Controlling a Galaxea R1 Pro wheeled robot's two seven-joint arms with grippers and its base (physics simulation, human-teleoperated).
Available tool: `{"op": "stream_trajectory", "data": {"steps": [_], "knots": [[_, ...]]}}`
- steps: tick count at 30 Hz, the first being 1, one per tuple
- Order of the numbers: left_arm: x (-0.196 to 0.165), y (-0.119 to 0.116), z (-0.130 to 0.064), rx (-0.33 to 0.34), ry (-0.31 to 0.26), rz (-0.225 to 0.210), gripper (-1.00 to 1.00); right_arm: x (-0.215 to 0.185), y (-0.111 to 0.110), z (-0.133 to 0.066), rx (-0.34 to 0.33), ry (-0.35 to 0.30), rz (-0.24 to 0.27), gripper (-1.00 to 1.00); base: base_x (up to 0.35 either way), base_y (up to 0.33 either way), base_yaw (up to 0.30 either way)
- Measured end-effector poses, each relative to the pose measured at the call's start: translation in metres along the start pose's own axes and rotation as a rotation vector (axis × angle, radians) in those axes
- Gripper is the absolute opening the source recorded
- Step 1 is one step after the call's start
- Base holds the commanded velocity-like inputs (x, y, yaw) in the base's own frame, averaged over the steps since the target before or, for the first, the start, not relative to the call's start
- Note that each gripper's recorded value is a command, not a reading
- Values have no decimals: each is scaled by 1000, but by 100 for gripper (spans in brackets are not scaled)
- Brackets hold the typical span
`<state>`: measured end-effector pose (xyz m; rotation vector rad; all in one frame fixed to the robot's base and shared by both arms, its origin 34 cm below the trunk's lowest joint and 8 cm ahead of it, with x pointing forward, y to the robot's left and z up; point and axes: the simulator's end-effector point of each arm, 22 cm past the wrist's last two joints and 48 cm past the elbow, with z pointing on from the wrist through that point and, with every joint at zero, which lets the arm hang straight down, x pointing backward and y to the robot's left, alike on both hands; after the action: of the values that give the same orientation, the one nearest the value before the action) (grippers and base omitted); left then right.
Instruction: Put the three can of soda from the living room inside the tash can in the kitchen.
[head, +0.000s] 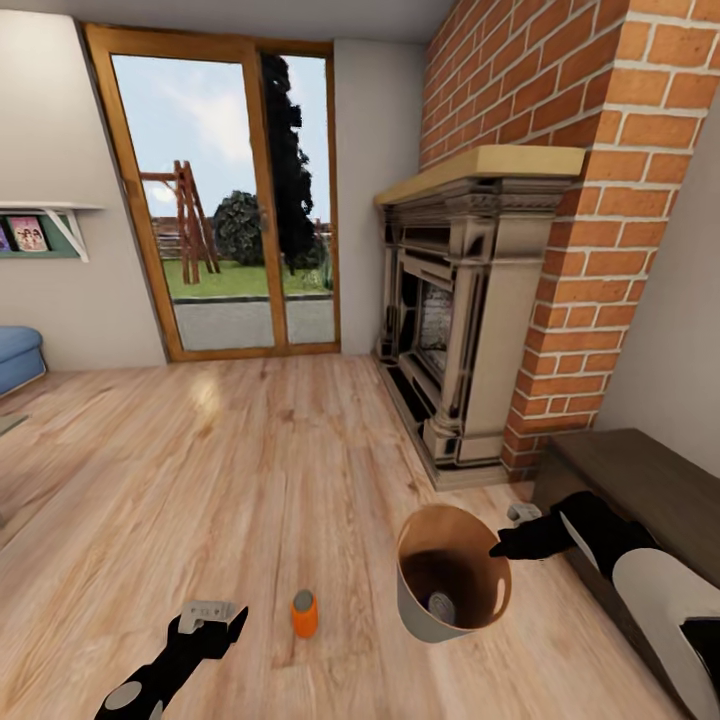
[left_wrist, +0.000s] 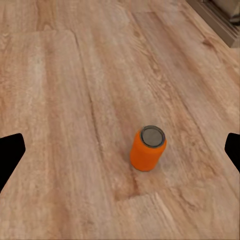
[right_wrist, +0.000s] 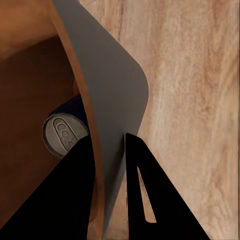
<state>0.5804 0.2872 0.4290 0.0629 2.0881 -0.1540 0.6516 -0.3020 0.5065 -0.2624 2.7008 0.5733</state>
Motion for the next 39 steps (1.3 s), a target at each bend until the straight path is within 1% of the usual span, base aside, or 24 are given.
{"op": "stream_trajectory", "data": {"steps": [16,19,34,39], "knots": [[0,0,0,0,0,0,100,-1,0,0,0,-3,-2,-100,308,-82,0],[0,0,0,0,-1,0,100,0,1,0,-6,-3,4,-100,103,-15,0],[0,0,0,-1,-3,0,100,0,2,1,-7,-2,1,-100,4,-1,0],[0,0,0,-1,-3,1,100,0,3,1,-10,-1,1,-100,76,0,0]]}}
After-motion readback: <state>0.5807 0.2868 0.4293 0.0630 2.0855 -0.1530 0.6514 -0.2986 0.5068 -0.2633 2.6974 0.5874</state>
